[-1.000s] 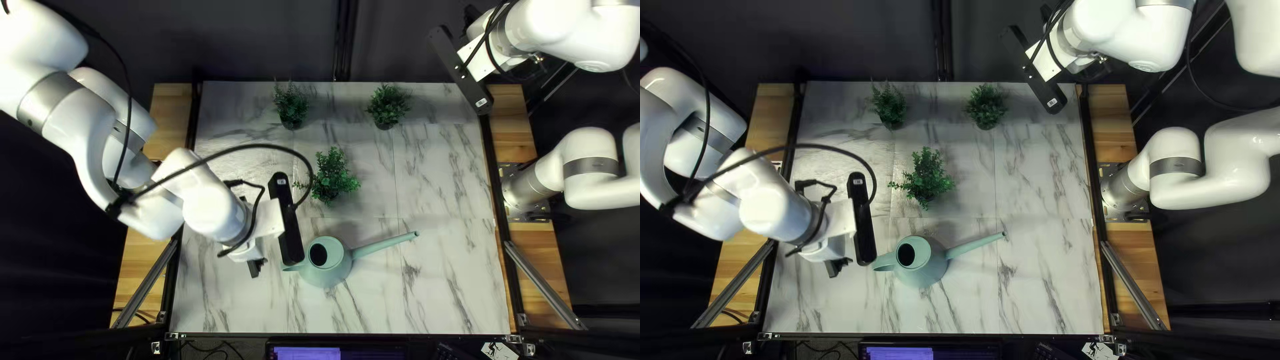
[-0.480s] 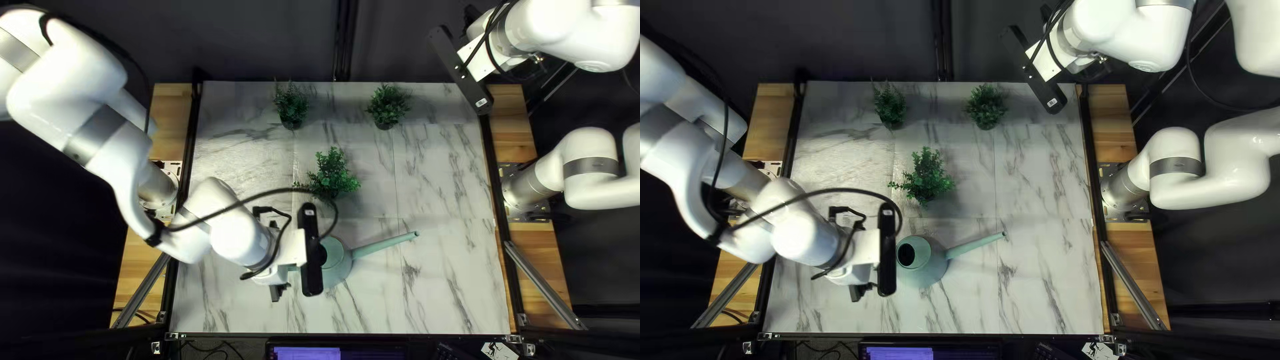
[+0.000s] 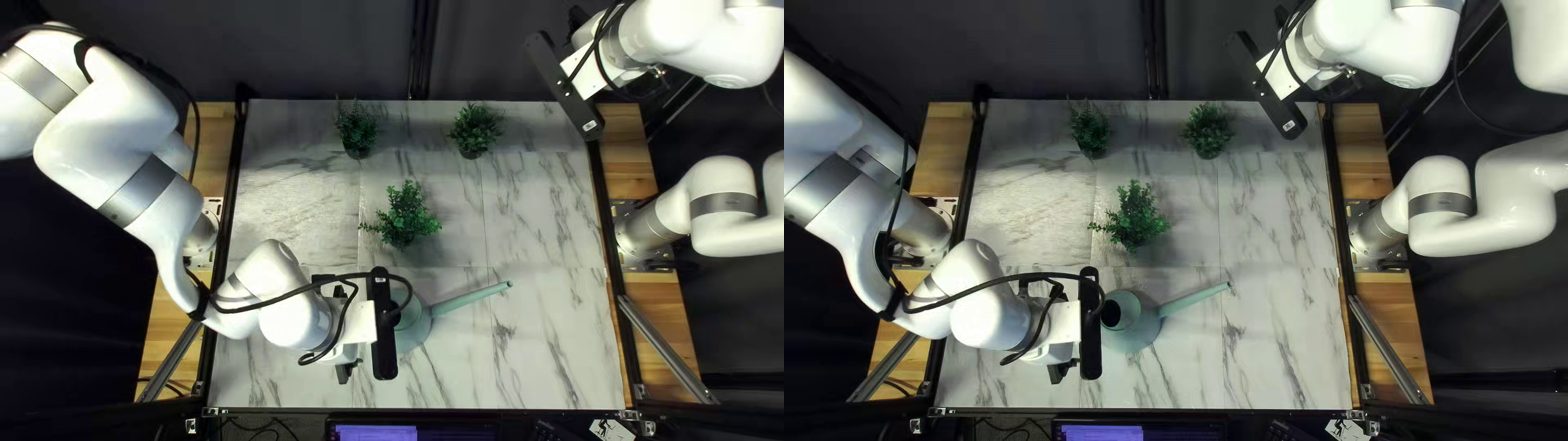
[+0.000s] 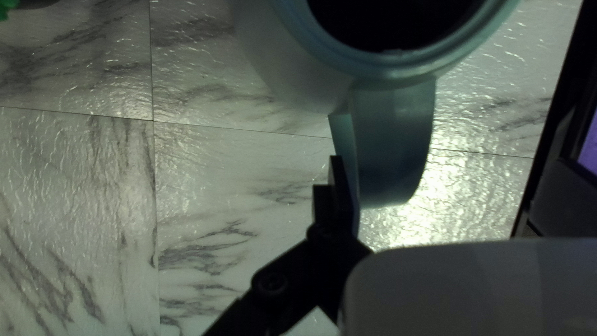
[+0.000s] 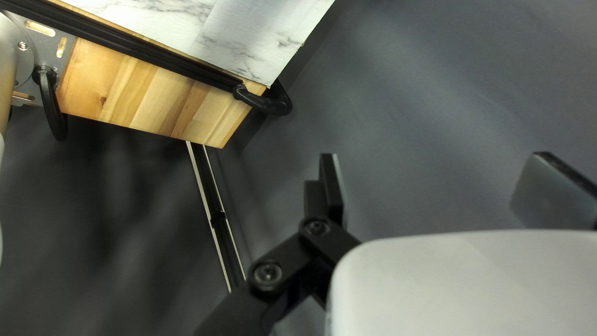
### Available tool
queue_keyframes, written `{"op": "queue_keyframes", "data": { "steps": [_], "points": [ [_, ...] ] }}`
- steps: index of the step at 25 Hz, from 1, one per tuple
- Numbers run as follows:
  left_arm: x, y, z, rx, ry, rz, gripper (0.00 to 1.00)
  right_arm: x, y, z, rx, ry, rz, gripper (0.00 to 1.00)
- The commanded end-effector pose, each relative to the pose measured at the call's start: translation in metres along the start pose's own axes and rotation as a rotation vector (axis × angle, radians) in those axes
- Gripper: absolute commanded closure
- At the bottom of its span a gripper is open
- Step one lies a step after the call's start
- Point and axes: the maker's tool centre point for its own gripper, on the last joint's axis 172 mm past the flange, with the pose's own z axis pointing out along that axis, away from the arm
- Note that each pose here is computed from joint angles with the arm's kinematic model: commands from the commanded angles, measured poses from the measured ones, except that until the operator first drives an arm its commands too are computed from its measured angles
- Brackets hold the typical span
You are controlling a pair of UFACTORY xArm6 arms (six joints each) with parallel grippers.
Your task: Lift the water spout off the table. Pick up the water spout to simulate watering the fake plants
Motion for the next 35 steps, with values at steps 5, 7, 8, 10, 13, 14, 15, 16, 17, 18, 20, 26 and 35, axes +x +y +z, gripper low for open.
{"op": "queue_keyframes", "data": {
  "steps": [5, 7, 8, 10, 13, 14, 15, 16, 17, 18, 20, 26, 35],
  "points": [
    [0.009, -0.033, -0.01, 0.058, -0.004, -0.016, 0.0, 0.0, 0.0, 0.0, 0.0, 0.0, 0.0, 0.0],
    [0.01, -0.036, -0.01, 0.065, -0.005, -0.017, 0.0, 0.0, 0.0, 0.0, 0.0, 0.0, 0.0, 0.0],
    [0.01, -0.036, -0.01, 0.067, -0.006, -0.018, 0.0, 0.0, 0.0, 0.0, 0.0, 0.0, 0.0, 0.0],
    [0.011, -0.035, -0.009, 0.068, -0.006, -0.02, 0.0, 0.0, 0.0, 0.0, 0.0, 0.0, 0.0, 0.0],
    [0.014, -0.034, -0.009, 0.067, -0.004, -0.025, 0.0, 0.0, 0.0, 0.0, 0.0, 0.0, 0.0, 0.0],
    [0.015, -0.034, -0.009, 0.067, -0.003, -0.027, 0.0, 0.0, 0.0, 0.0, 0.0, 0.0, 0.0, 0.0],
    [0.016, -0.034, -0.01, 0.067, -0.002, -0.028, 0.0, 0.0, 0.0, 0.0, 0.0, 0.0, 0.0, 0.0],
    [0.017, -0.035, -0.01, 0.067, -0.001, -0.029, 0.0, 0.0, 0.0, 0.0, 0.0, 0.0, 0.0, 0.0],
    [0.017, -0.035, -0.009, 0.067, -0.001, -0.03, 0.0, 0.0, 0.0, 0.0, 0.0, 0.0, 0.0, 0.0],
    [0.018, -0.036, -0.009, 0.067, 0.0, -0.031, 0.0, 0.0, 0.0, 0.0, 0.0, 0.0, 0.0, 0.0],
    [0.019, -0.036, -0.009, 0.065, -0.001, -0.032, 0.0, 0.0, 0.0, 0.0, 0.0, 0.0, 0.0, 0.0],
    [0.021, -0.034, -0.009, 0.062, 0.0, -0.033, 0.0, 0.0, 0.0, 0.0, 0.0, 0.0, 0.0, 0.0],
    [0.023, -0.033, -0.005, 0.053, -0.001, -0.038, 0.0, 0.0, 0.0, 0.0, 0.0, 0.0, 0.0, 0.0]
  ]
}}
